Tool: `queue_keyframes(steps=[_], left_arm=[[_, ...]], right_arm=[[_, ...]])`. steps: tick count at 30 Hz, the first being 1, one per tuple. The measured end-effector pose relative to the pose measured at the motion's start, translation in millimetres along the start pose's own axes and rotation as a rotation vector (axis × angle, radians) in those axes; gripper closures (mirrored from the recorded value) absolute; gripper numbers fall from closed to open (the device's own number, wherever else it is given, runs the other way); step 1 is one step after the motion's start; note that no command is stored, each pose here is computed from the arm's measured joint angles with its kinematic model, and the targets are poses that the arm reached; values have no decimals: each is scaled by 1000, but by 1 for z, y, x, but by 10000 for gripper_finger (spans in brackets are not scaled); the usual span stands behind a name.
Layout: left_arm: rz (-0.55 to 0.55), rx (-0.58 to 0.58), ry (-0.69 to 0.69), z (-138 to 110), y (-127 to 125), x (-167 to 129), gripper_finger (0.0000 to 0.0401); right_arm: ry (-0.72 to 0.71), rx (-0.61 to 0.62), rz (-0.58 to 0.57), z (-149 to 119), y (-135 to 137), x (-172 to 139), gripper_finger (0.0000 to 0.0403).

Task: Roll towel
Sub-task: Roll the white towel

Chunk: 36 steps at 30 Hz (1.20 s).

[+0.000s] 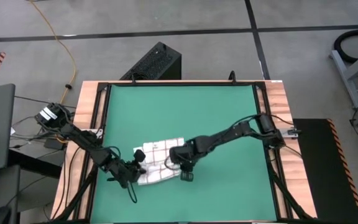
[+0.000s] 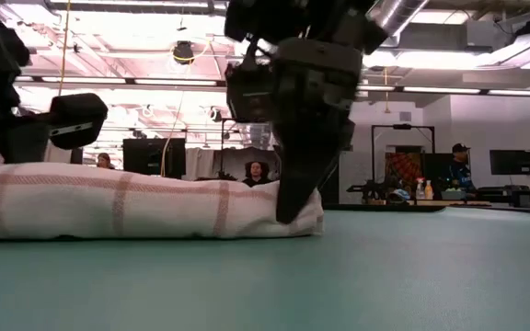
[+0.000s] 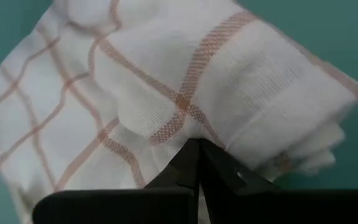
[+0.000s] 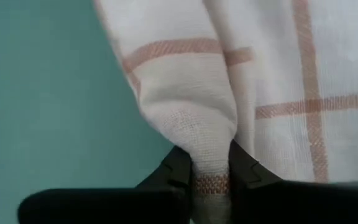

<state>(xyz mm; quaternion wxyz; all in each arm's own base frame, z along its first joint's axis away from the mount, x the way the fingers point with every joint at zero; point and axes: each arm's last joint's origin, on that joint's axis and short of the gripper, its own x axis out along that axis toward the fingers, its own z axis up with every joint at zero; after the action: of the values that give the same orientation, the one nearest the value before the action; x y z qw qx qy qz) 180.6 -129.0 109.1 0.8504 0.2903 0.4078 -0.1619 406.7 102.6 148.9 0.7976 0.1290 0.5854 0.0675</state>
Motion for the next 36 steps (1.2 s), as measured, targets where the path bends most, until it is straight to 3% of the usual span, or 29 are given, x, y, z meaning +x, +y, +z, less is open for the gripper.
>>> queue_keyframes(steps=[6, 10, 25, 36], left_arm=[[-63, -35, -24, 2, -4, -1, 401], [-86, -64, -24, 2, -4, -1, 401], [-147, 4, -54, 4, -6, -1, 401], [-158, 23, -80, 13, -11, -5, 401]], right_arm=[[62, 192, 259, 17, -22, -12, 343], [78, 274, 323, 23, -33, -17, 343], [99, 544, 408, 34, -88, -31, 343], [151, 597, 416, 31, -111, 11, 343]])
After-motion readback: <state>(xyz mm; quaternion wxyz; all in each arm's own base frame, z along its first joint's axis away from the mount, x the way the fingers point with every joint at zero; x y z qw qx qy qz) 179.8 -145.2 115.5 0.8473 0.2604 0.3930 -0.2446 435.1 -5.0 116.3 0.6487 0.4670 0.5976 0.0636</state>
